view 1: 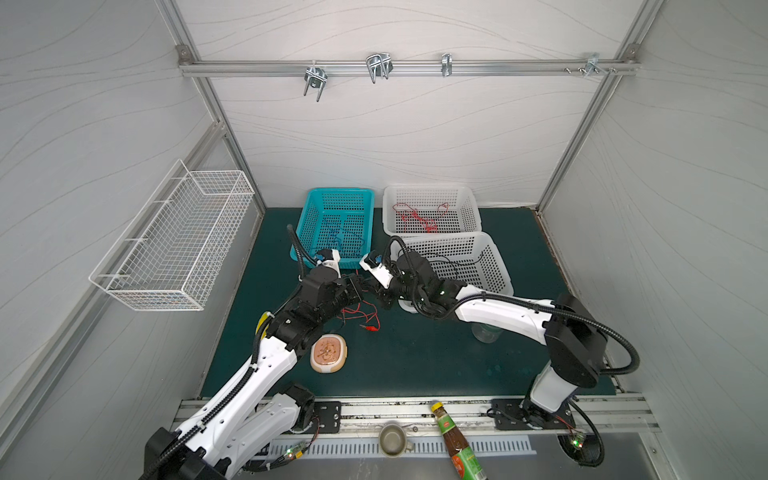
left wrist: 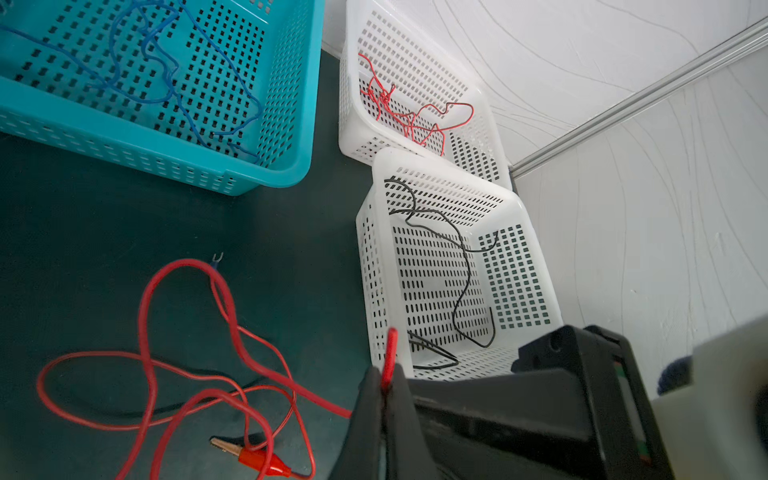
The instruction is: Untangle the cables
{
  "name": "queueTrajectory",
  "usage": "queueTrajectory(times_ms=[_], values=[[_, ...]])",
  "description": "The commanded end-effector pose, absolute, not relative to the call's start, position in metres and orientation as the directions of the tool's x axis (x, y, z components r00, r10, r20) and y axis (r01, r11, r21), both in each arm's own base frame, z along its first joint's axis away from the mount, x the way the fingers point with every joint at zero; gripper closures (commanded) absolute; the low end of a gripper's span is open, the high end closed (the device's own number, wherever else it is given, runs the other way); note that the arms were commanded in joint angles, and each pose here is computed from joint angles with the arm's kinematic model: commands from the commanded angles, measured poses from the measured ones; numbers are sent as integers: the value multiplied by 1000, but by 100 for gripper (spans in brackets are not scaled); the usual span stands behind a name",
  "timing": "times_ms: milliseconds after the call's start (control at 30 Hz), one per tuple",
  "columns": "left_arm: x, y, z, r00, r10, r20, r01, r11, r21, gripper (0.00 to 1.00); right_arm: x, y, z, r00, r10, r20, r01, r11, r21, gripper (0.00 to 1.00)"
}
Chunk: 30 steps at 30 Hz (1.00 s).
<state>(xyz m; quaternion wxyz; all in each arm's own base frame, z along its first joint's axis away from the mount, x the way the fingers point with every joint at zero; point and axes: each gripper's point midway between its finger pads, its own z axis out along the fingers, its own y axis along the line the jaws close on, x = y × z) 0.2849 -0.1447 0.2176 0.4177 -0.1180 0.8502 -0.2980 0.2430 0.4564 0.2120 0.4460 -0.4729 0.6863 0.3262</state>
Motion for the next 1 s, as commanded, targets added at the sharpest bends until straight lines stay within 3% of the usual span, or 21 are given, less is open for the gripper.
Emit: queueTrajectory(times_ms=[0, 167, 233, 300, 367, 433, 567, 967], values=[[290, -146, 248, -569, -474, -672, 89, 777, -623, 100, 245, 462, 220, -128, -340, -932, -941, 337, 7, 100], [289, -144, 247, -569, -473, -673, 84, 780, -620, 100, 248, 459, 222, -121, -336, -934, -935, 354, -7, 100], [288, -143, 246, -569, -470, -675, 87, 782, -617, 94, 250, 458, 222, -121, -337, -934, -933, 361, -10, 100], [287, -143, 246, -564, -467, -681, 93, 783, -615, 70, 250, 458, 223, -120, -338, -934, -933, 361, -11, 100], [286, -143, 246, -557, -464, -689, 102, 785, -612, 39, 250, 458, 224, -121, -340, -933, -931, 366, -12, 100], [285, -142, 246, -553, -459, -695, 109, 787, -607, 28, 252, 456, 224, -122, -342, -932, -927, 376, -16, 100], [282, -140, 250, -544, -441, -714, 128, 797, -590, 23, 262, 448, 225, -134, -348, -928, -910, 413, -23, 100], [271, -123, 255, -494, -444, -748, 109, 822, -560, 23, 316, 400, 261, -148, -248, -957, -813, 582, -25, 100]])
